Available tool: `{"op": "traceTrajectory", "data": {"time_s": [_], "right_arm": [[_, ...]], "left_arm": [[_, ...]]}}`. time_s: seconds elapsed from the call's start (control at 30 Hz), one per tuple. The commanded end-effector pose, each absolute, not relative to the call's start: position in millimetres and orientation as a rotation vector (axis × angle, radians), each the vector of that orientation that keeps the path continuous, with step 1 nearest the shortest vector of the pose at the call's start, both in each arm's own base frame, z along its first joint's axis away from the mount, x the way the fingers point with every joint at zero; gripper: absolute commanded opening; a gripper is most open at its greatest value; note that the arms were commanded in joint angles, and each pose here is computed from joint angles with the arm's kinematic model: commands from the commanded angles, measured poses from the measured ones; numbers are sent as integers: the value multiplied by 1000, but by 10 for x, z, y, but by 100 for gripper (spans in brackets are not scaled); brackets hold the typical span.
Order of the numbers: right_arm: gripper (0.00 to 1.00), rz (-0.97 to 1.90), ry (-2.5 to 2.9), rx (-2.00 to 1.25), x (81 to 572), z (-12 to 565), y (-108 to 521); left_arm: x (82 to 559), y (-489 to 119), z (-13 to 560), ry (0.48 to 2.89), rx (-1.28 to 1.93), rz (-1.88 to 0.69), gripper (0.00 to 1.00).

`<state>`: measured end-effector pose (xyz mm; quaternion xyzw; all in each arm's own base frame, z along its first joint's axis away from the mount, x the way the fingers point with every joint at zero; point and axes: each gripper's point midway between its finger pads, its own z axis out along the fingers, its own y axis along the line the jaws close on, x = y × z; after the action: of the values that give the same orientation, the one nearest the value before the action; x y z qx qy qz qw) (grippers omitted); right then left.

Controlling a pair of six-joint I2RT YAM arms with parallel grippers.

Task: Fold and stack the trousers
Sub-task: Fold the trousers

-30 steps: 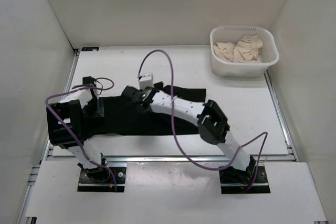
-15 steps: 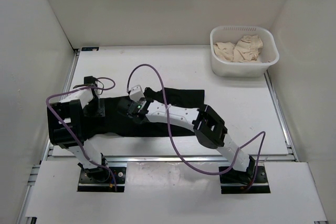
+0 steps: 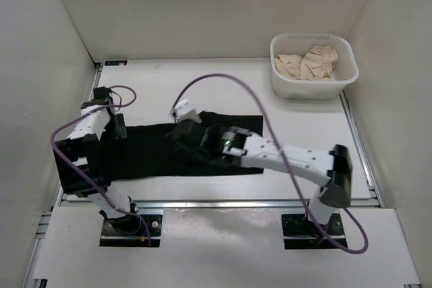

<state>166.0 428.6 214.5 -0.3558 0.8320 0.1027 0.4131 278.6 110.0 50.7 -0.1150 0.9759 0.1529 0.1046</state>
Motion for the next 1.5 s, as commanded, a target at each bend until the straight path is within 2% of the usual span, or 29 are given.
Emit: {"op": "traceTrajectory", "data": {"time_s": [0.0,0.03,0.17,0.27,0.33,0.37,0.43,0.57,0.63,0.83,1.0,1.1,1.13,1.23,1.27,1.3,1.47], "right_arm": [[94,202,2217,-608,2088,2023,3720],[94,127,2296,-565,2189,1766,3430],[93,147,2447,-321,2362,1442,2793],[92,297,2529,-97,2517,1304,2513],[92,321,2583,33,2578,1062,2217],[92,429,2571,53,2603,1104,2255],[91,468,2594,145,2671,971,2068],[91,635,2613,167,2711,928,2022],[91,619,2646,209,2718,812,1935],[91,611,2693,252,2622,671,1823],[91,586,2725,260,2520,573,1743],[92,576,2755,299,2419,500,1706],[93,574,2758,300,2381,484,1690],[94,573,2769,337,2303,393,1664],[94,591,2766,350,2296,376,1681],[96,594,2768,370,2284,353,1681],[97,631,2776,387,2239,259,1692]], "left_arm": [[3020,1263,1227,2654,-399,514,85],[3060,1303,1402,2615,-407,537,87],[3169,1327,1931,2491,-410,564,91],[3327,998,2252,2446,-298,461,91],[3379,448,2199,2525,-110,293,91],[3411,105,2155,2549,-9,134,91],[3409,-543,1922,2625,190,-118,91],[3349,-1160,1470,2763,340,-447,86],[3425,-1216,1241,2817,340,-482,85],[3641,-1333,1040,2830,346,-546,85],[3613,-1560,852,2865,396,-648,74],[3638,-1604,731,2885,406,-651,61],[3660,-1609,721,2885,406,-651,51],[3681,-1614,710,2885,406,-651,33],[3681,-1614,710,2885,406,-651,18],[3687,-1595,702,2888,404,-633,14],[3653,-1489,974,2889,398,-547,14]]}}
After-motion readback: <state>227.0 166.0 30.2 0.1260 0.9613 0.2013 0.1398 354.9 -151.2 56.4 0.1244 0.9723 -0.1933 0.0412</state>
